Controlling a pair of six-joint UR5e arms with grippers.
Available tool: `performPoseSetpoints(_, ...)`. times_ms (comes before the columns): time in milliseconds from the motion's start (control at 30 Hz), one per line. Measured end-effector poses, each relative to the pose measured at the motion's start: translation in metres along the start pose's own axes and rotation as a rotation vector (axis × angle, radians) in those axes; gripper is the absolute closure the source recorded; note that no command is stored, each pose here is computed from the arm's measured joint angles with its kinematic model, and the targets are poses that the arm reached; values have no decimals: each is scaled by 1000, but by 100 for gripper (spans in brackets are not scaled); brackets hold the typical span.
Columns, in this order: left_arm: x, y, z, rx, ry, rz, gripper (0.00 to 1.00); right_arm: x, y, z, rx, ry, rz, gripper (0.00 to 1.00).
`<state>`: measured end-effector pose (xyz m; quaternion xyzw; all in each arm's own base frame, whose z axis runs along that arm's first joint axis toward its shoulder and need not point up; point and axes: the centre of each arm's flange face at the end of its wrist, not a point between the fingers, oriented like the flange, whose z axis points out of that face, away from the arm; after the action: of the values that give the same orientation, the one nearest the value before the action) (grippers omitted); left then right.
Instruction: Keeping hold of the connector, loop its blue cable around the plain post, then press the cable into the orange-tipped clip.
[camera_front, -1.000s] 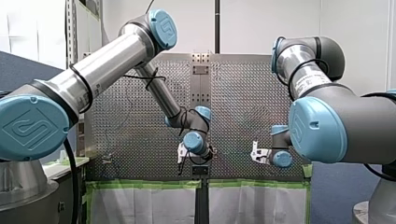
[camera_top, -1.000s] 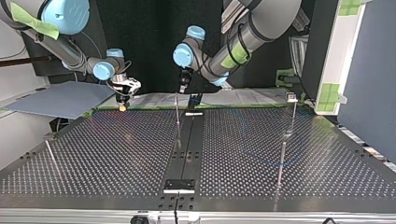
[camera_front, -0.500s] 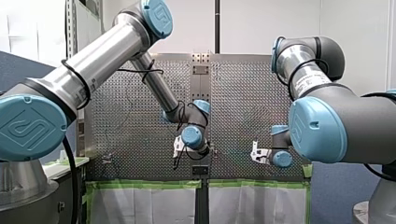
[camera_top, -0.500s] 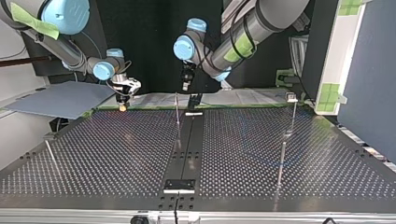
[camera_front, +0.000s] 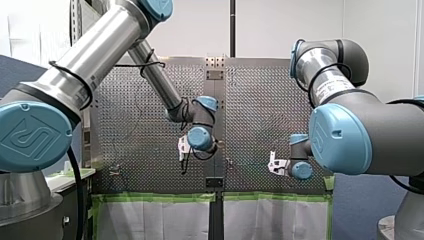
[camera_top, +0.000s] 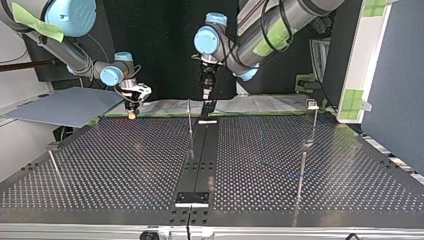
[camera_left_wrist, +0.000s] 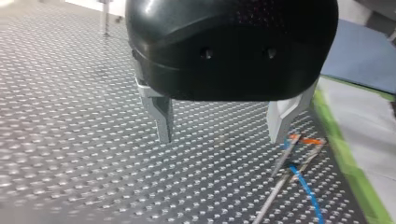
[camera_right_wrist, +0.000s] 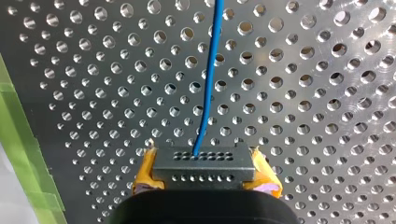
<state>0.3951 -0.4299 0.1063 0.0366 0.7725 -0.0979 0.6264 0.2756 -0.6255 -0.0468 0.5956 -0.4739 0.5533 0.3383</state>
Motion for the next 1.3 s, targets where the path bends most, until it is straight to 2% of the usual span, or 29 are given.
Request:
performPoseSetpoints(567, -27, 17, -65, 18, -13, -14, 2, 0, -3, 0, 10, 0, 8, 98)
performPoseSetpoints(1300, -48, 55, -146, 23, -31, -32, 2, -1, -4, -1, 11, -7, 4, 98)
